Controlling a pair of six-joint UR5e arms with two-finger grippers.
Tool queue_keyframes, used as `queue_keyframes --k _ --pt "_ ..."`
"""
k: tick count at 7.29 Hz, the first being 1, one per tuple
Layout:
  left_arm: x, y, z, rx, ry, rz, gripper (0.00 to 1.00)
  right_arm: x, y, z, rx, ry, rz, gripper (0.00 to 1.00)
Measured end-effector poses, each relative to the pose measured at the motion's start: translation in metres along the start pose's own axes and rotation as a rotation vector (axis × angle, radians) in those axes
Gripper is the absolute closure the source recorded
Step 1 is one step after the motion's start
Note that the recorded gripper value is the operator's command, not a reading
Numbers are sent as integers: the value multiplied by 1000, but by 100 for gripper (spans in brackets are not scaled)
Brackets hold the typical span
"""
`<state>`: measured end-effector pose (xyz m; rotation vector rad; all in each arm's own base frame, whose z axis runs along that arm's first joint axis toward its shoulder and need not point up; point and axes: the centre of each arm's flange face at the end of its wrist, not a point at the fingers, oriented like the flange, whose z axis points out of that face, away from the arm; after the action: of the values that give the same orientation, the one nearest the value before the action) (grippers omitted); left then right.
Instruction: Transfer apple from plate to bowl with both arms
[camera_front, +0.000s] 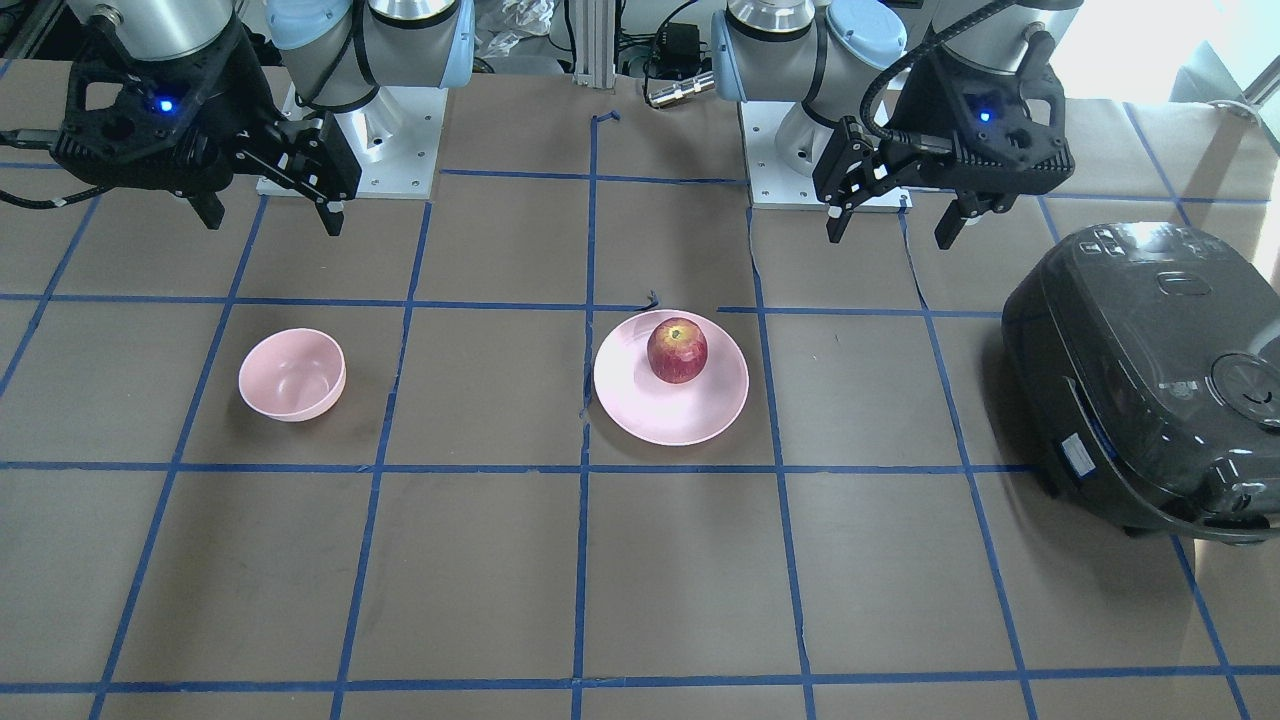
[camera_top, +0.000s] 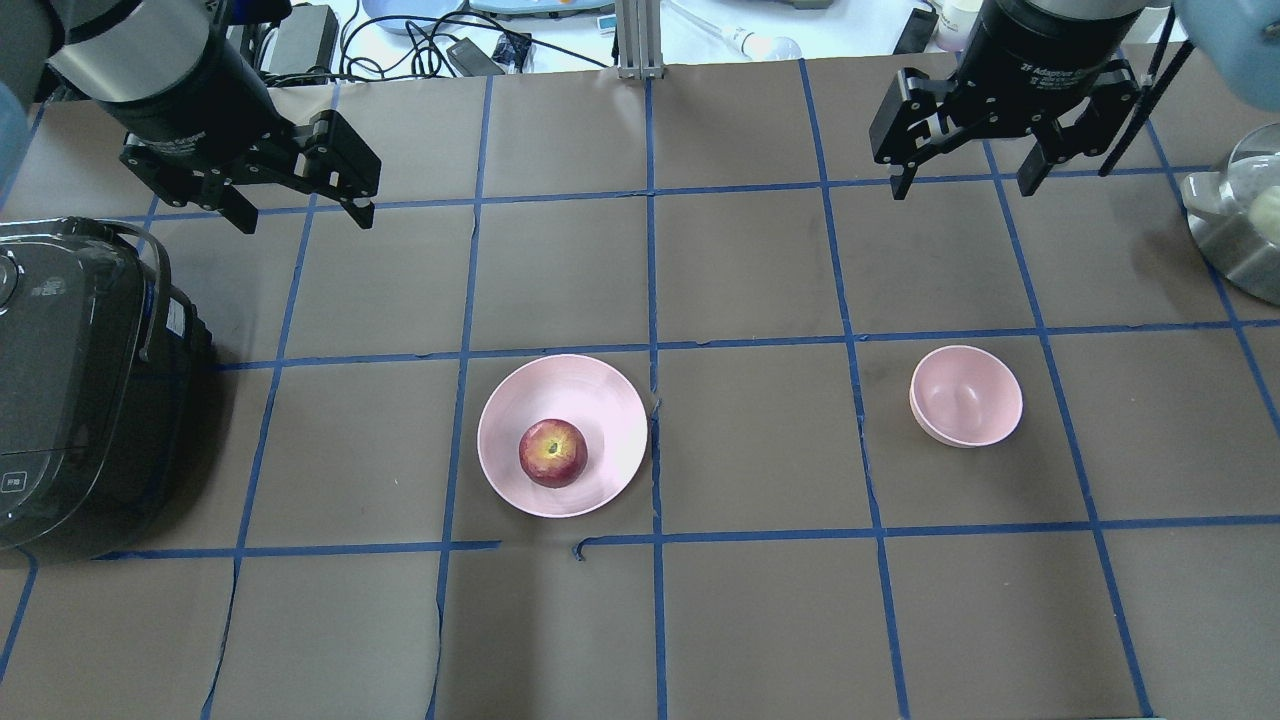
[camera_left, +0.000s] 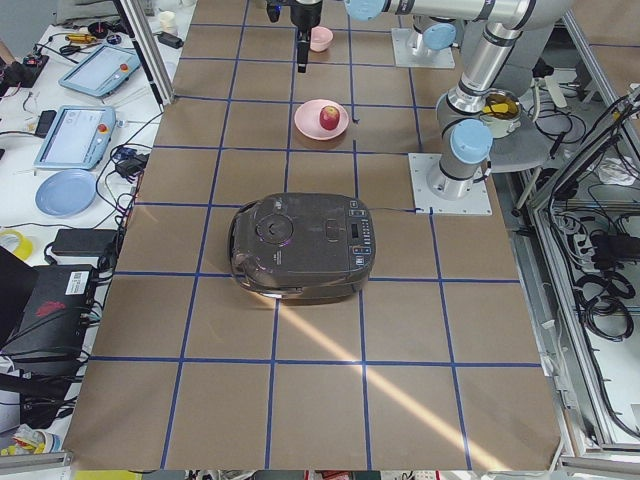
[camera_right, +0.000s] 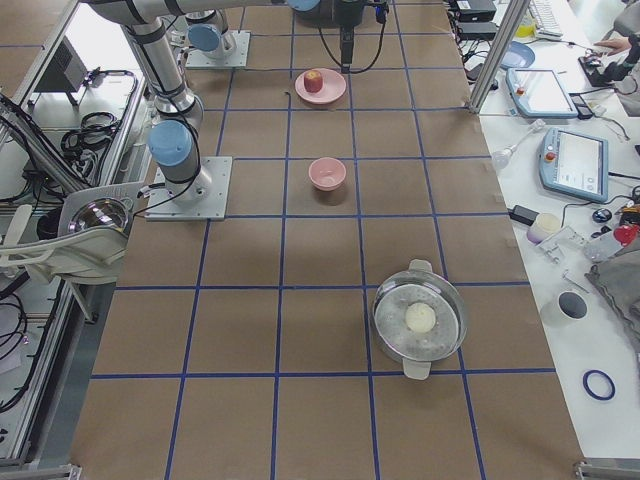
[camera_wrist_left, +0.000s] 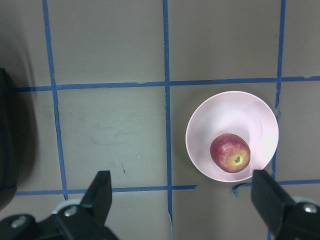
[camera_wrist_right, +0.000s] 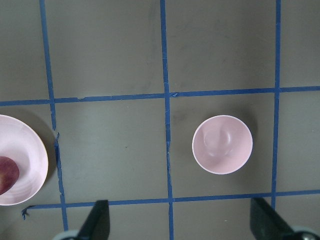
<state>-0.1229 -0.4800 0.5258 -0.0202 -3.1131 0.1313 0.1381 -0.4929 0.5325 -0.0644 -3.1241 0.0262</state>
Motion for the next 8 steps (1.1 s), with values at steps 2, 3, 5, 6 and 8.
queue_keyframes --k 2,3,5,6,8 --pt "0 1 -1 2 3 1 0 -1 -1 3 -2 -3 -5 0" --pt "1 2 -1 3 4 2 0 -1 -1 3 -3 0 -4 0" --pt "1 2 0 2 5 2 0 0 -1 3 0 8 0 0" --pt "1 2 -1 3 5 1 0 0 -1 3 2 7 2 0" --pt "0 3 -1 4 6 0 0 1 -2 3 3 8 4 0"
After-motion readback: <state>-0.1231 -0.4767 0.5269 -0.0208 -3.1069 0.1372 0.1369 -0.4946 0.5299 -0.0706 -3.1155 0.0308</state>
